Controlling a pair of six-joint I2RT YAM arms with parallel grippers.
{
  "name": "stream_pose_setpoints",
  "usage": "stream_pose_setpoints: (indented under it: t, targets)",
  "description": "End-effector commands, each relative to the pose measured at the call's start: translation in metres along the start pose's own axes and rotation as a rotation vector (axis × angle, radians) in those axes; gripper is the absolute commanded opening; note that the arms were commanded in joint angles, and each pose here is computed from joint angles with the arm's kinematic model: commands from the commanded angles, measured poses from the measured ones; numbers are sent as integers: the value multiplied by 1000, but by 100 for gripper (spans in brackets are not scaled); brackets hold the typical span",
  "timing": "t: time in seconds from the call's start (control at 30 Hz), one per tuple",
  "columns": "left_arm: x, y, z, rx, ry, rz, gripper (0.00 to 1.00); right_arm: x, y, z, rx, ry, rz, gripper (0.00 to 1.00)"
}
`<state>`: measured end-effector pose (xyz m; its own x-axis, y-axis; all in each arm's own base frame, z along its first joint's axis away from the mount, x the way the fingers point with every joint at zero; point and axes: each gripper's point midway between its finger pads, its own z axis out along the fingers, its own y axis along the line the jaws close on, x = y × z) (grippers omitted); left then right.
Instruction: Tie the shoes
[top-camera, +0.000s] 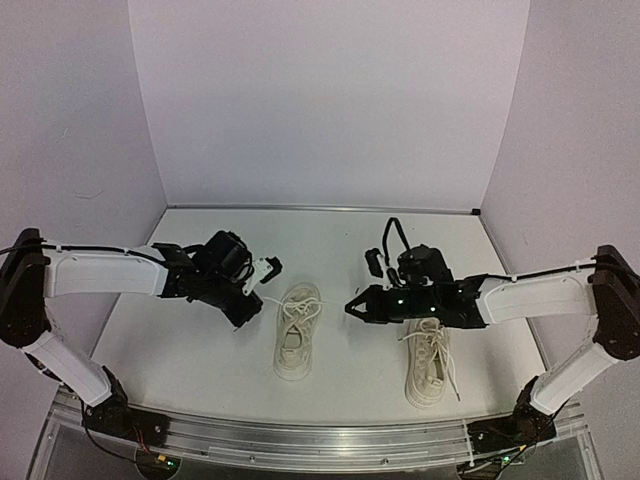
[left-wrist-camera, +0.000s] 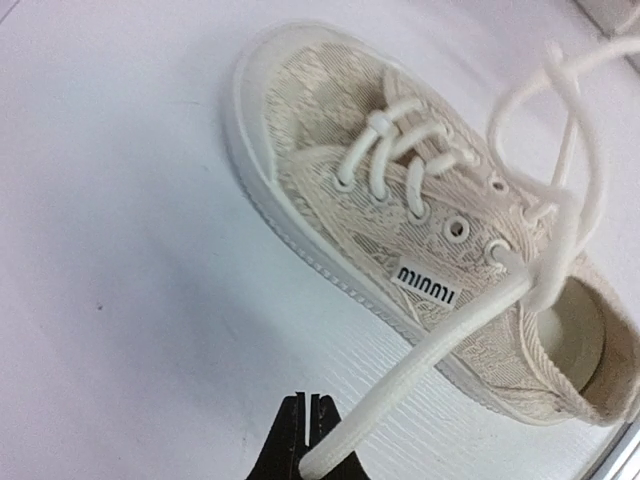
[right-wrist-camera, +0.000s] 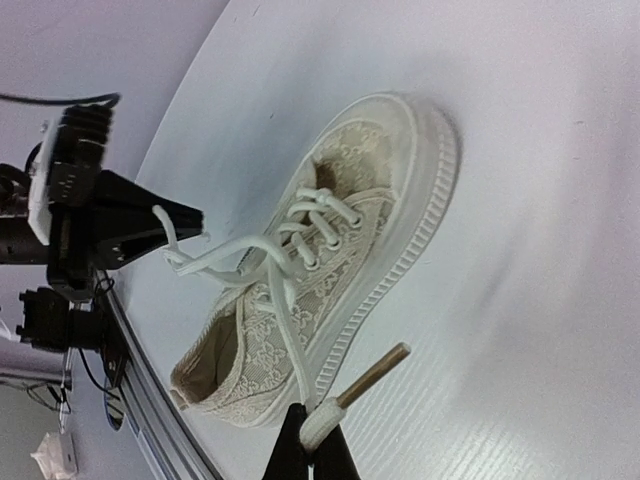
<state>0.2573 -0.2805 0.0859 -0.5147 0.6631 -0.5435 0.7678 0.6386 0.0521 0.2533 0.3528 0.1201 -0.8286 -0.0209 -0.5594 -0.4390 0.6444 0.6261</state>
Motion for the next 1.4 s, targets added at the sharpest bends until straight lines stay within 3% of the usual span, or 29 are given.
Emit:
stream_pose_setpoints:
  t: [0.0, 0.23, 0.5, 0.8, 1.03, 1.37]
  targets:
    - [-26, 30, -36, -56, -152, -242, 0, -16, -19, -34, 117, -140, 119, 0]
    - [-23, 44, -58, 9, -199, -453, 0, -2, -64, -80, 283, -279, 308, 0]
    - [10, 42, -44, 19, -145, -681, 0, 27, -105, -108, 423, -335, 507, 0]
    - [64, 72, -38, -167, -42, -956, 0, 44, -132, -111, 539, -352, 606, 0]
    - [104, 97, -29, -295, 83, -1012, 0, 45, -146, -127, 628, -405, 618, 0]
    - [90, 94, -29, -240, 77, -927, 0, 21, -133, -111, 657, -353, 462, 0]
